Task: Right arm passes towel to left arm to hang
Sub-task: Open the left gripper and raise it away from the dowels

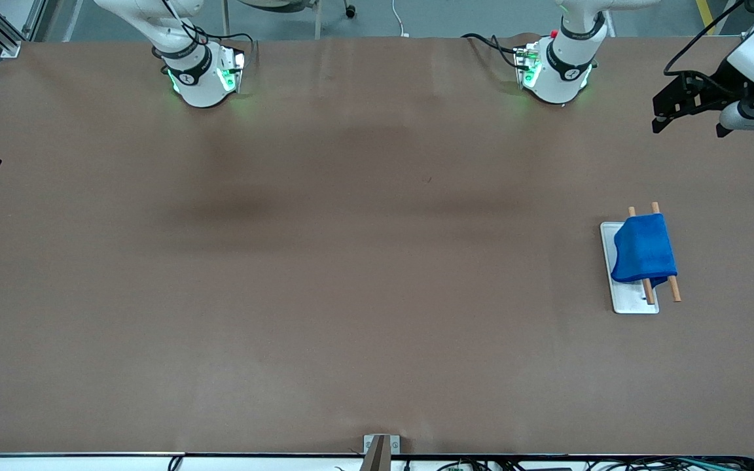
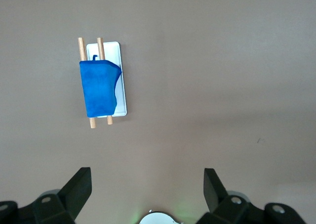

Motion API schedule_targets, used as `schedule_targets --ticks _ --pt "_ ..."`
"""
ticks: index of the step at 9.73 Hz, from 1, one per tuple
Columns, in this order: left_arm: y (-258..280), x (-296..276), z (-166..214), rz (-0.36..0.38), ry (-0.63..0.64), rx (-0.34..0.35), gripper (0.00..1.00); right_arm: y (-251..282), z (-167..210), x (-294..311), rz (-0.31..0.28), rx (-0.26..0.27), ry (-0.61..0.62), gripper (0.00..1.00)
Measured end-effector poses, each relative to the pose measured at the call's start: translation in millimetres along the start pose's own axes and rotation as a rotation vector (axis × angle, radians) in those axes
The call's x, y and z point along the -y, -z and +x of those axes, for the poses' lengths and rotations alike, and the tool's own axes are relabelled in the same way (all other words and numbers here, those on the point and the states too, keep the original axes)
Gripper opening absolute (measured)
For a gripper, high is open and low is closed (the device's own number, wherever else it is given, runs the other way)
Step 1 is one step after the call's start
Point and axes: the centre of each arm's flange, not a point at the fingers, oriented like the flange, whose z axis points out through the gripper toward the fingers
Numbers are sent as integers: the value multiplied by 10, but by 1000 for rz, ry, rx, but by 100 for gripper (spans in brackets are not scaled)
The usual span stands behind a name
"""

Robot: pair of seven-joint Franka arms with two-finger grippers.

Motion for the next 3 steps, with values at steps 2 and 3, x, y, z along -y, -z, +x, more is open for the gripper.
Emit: schedule_targets --ticks 2,3 --pt "4 52 -9 -1 10 -4 100 -1 -1 -1 0 1 0 100" --pt "7 60 -6 -1 11 -7 100 -1 -1 -1 0 1 0 100"
